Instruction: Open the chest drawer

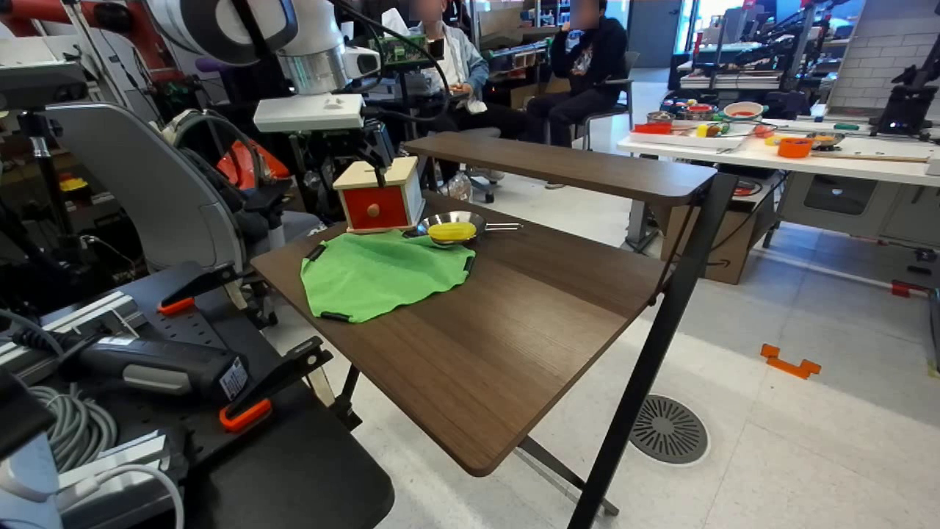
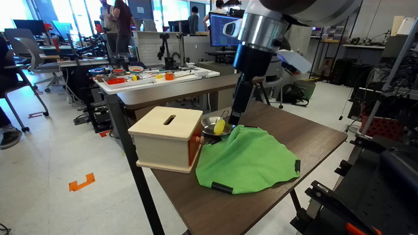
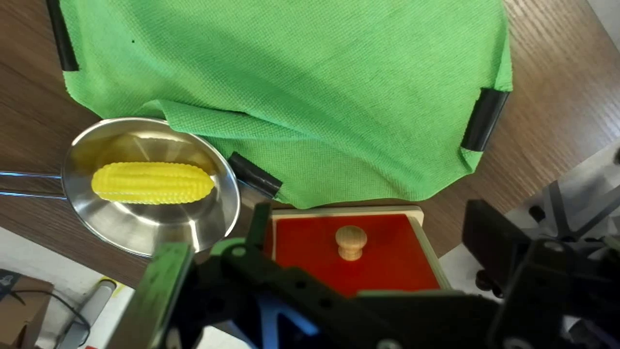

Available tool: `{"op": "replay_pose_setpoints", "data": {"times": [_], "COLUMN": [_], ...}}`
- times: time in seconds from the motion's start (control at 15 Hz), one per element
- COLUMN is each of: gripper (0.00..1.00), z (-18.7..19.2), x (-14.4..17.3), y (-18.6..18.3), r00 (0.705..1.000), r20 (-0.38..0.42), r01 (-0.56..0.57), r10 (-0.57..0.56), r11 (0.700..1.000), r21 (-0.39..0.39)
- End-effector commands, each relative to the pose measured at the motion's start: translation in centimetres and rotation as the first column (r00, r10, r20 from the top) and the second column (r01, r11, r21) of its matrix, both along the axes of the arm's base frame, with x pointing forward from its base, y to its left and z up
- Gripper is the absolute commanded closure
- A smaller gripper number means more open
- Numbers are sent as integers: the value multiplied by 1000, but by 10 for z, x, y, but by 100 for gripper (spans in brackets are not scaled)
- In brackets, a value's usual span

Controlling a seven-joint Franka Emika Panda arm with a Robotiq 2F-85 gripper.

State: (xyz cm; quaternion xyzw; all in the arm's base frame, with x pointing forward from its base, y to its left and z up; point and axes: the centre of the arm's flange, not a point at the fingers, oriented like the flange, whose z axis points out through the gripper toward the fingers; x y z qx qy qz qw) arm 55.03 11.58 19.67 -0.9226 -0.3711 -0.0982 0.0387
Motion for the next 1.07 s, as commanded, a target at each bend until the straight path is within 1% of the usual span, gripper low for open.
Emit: {"op": "replay_pose_setpoints", "data": {"times": [0.0, 0.13, 0.27, 0.53, 0.73, 1.0], "gripper": [0, 0, 0, 0, 0, 0], "z": [-9, -13, -17, -27, -41, -58], "x": [16, 17, 17, 14, 17, 24], "y": [26, 36, 46, 56, 57, 56], "r00": [999, 996, 987, 957, 952, 962], "r20": [12, 39, 70, 99, 98, 125], "r01": [35, 84, 151, 276, 292, 245], "r10": [-34, -80, -145, -271, -290, -244], "r11": [997, 992, 984, 961, 956, 969], "r21": [-67, -91, -92, -35, -1, 11]}}
